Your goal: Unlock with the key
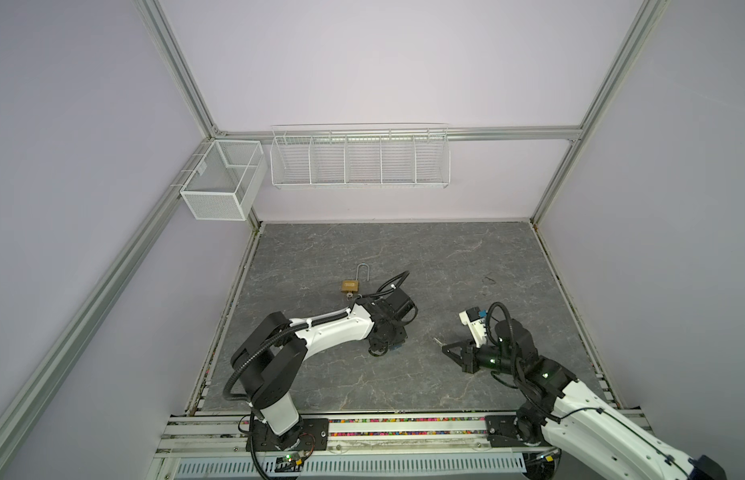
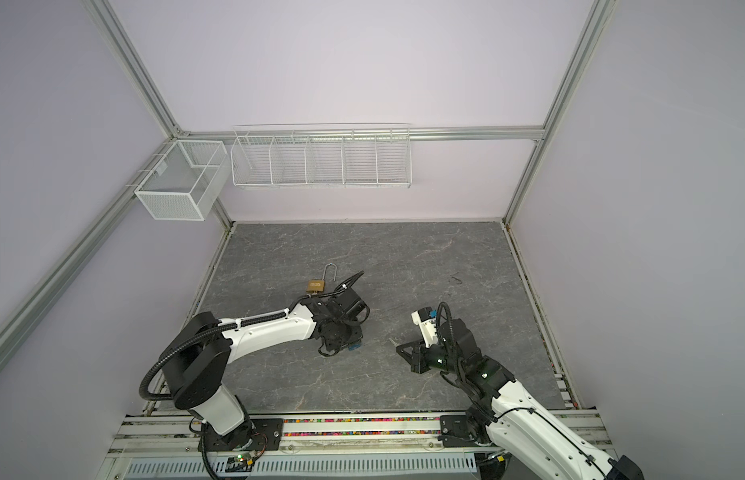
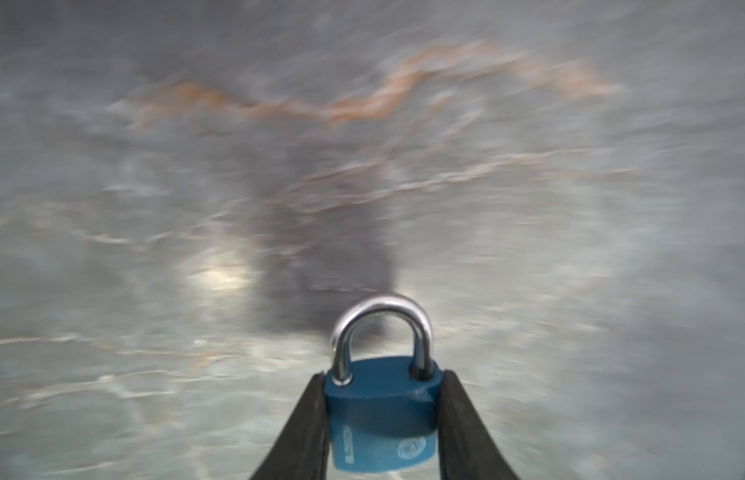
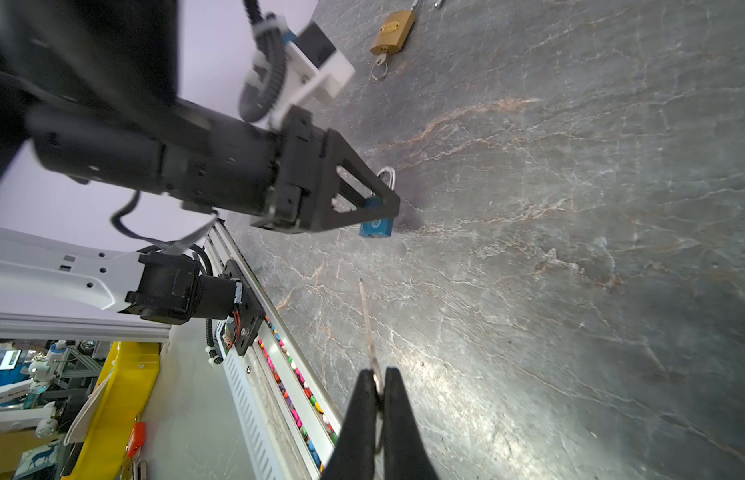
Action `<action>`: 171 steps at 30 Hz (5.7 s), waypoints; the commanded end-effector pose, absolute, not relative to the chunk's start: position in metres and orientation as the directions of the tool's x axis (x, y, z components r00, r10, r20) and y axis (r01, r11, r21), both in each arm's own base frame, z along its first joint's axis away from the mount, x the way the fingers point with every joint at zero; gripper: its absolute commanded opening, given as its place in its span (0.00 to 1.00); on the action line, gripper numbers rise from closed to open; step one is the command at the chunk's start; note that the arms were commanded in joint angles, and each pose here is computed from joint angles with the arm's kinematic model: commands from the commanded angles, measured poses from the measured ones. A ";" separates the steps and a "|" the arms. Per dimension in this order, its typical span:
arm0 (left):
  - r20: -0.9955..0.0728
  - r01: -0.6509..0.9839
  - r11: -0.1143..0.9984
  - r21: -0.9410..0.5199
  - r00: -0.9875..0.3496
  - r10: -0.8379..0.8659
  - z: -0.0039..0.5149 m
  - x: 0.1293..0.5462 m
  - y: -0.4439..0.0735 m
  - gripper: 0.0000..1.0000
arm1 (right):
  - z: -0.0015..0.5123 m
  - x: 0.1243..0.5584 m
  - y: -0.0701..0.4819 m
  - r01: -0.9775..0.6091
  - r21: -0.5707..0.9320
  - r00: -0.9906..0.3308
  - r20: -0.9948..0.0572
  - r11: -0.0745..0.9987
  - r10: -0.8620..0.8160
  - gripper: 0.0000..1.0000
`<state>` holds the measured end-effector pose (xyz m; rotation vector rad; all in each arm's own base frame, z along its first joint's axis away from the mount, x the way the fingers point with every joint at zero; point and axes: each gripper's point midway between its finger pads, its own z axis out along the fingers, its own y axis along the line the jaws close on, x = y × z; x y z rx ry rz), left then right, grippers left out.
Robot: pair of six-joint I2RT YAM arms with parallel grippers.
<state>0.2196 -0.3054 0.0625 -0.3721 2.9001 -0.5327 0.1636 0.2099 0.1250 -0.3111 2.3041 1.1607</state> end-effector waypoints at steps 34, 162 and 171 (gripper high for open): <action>-0.053 -0.244 0.394 -0.886 -0.791 -0.609 0.158 0.247 -0.346 0.00 | 0.137 0.208 0.232 -0.376 0.600 -0.814 -0.577 0.706 0.058 0.06; -0.336 -0.061 0.470 -0.880 -0.621 -0.708 0.191 0.249 -0.324 0.00 | 0.136 0.215 0.242 -0.229 0.583 -0.821 -0.545 0.780 0.167 0.06; -0.360 -0.095 0.523 -0.847 -0.621 -0.697 0.181 0.260 -0.310 0.00 | 0.134 0.204 0.230 -0.237 0.565 -0.825 -0.546 0.790 0.143 0.06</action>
